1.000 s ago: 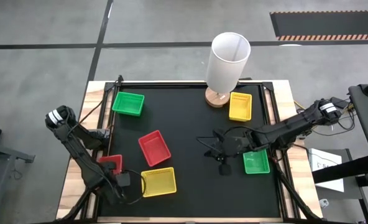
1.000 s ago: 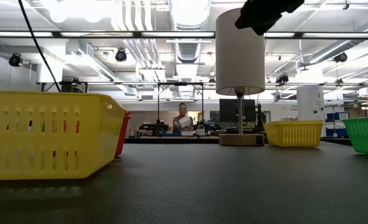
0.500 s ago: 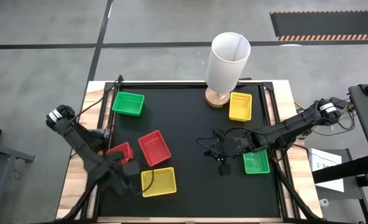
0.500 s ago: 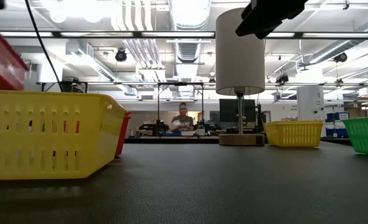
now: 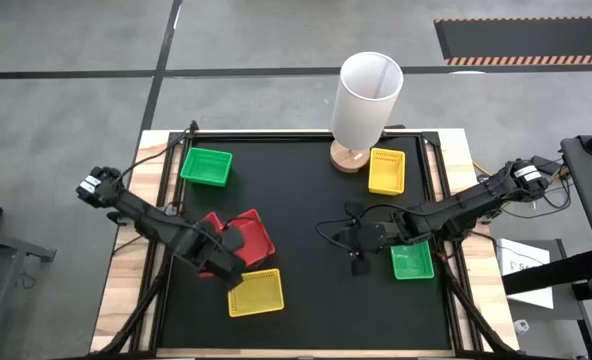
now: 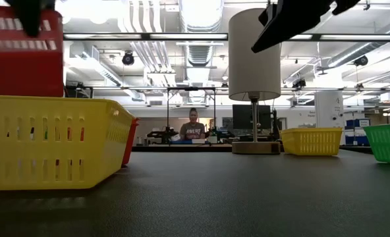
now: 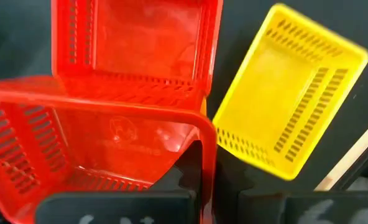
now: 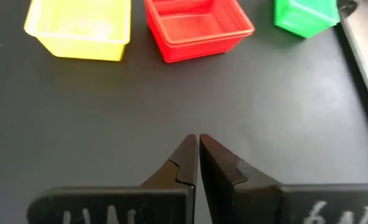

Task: Stack baskets by color
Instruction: Stack the left red bin on top of the right red bin, then stack the bottom yellow bin on top of the top yellow bin

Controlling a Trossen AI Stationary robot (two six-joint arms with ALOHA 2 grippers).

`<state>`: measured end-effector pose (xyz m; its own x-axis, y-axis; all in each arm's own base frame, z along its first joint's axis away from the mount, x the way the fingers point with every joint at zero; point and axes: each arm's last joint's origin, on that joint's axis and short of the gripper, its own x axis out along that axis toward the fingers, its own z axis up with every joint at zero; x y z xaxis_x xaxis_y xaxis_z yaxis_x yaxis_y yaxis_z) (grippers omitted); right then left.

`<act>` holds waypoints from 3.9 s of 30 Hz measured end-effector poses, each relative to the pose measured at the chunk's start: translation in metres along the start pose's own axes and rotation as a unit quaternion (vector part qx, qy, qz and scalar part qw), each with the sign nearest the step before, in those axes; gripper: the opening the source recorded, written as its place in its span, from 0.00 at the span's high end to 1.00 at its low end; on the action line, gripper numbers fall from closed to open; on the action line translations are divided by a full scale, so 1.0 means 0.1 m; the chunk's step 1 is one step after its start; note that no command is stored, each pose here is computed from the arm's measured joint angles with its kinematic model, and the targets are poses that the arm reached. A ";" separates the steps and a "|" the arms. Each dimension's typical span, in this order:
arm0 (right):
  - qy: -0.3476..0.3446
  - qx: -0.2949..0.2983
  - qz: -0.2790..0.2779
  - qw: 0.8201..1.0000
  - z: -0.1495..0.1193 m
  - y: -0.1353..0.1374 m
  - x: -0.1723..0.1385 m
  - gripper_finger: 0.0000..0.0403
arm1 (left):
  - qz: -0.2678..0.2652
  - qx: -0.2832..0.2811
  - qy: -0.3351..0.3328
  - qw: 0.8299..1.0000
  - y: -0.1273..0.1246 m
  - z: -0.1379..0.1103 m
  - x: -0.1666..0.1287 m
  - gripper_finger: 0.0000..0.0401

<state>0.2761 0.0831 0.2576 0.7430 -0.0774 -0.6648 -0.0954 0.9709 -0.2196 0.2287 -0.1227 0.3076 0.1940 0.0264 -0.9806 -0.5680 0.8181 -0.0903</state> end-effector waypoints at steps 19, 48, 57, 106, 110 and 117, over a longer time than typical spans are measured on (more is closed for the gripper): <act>0.047 -0.051 -0.014 0.997 -0.10 -0.02 0.01 0.98 | 0.014 0.049 -0.048 0.998 -0.25 0.57 0.38 1.00; 0.045 -0.046 -0.014 0.998 -0.10 -0.02 0.01 0.98 | 0.053 0.085 -0.019 0.995 -0.27 0.72 0.67 1.00; 0.048 -0.047 -0.013 0.998 -0.12 -0.02 0.01 0.98 | 0.057 0.083 -0.015 0.995 -0.25 0.71 0.70 1.00; -0.041 0.065 -0.012 0.997 -0.03 0.00 0.08 0.90 | -0.003 0.328 -0.275 0.904 -0.13 0.12 0.48 0.73; -0.073 0.108 -0.005 0.991 0.02 0.02 0.07 0.81 | -0.016 0.321 -0.286 0.903 -0.04 0.06 0.52 0.73; -0.121 0.147 -0.015 0.982 0.15 0.04 0.02 0.66 | -0.038 0.351 -0.290 0.890 -0.04 -0.09 0.43 0.73</act>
<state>0.2872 0.0900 0.2668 0.8818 -0.0843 -0.4640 0.0965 0.9953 0.0024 0.2322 -0.1294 0.2638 0.7065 0.0812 -0.7031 0.0640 0.9820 0.1777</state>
